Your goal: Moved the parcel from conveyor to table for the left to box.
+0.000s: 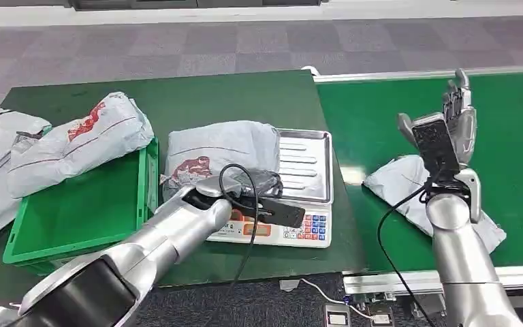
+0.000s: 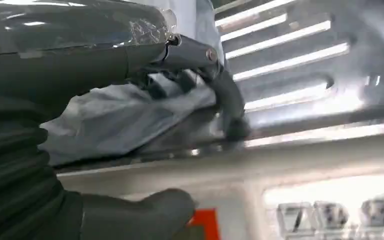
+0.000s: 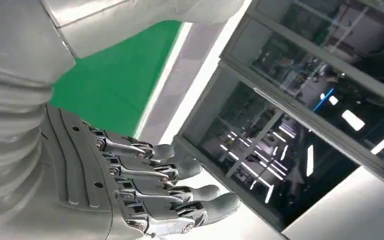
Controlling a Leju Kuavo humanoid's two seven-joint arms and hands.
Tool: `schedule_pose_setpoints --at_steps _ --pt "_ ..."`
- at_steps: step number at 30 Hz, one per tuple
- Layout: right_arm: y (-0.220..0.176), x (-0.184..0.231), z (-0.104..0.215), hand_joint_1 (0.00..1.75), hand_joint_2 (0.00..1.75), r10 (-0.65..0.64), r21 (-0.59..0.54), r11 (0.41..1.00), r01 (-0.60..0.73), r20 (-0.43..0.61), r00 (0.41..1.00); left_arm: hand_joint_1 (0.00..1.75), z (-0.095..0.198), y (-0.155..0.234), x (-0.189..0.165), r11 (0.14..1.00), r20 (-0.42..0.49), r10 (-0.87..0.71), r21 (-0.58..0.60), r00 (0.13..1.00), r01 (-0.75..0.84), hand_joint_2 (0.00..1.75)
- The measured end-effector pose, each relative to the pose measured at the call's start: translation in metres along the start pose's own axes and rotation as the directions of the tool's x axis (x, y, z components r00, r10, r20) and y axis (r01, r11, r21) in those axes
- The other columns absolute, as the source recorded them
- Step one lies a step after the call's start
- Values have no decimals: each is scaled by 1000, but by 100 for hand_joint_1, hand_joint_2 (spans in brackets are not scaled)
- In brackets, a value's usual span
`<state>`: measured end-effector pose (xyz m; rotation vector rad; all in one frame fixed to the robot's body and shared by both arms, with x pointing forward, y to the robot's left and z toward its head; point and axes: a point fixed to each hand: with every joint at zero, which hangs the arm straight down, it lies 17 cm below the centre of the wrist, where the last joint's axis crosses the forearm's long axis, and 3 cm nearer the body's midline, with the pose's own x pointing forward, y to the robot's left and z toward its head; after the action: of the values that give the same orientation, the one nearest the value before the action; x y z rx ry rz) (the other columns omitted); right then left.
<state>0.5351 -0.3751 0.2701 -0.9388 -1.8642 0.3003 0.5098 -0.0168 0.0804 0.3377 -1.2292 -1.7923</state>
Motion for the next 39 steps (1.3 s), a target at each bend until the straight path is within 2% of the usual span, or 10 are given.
schedule_pose_setpoints --at_steps 4,6,20,29,39 --pt "3 3 0 0 175 4 9 1000 -4 -6 1000 175 -4 23 -1 989 -27 19 145 999 -15 175" --pt "4 6 0 0 175 2 12 1000 -2 -2 1000 175 -4 31 -1 984 -33 18 178 999 -12 175" --pt "3 12 -1 0 175 -8 5 1000 8 4 1000 175 -4 33 -1 982 -35 18 186 999 -11 175" --pt "9 17 1 0 175 -10 16 1000 10 12 1000 175 2 71 -13 928 -95 -8 369 995 43 175" --pt "13 20 2 0 175 -20 21 1000 20 11 1000 175 4 74 -17 924 -103 -8 380 995 47 175"
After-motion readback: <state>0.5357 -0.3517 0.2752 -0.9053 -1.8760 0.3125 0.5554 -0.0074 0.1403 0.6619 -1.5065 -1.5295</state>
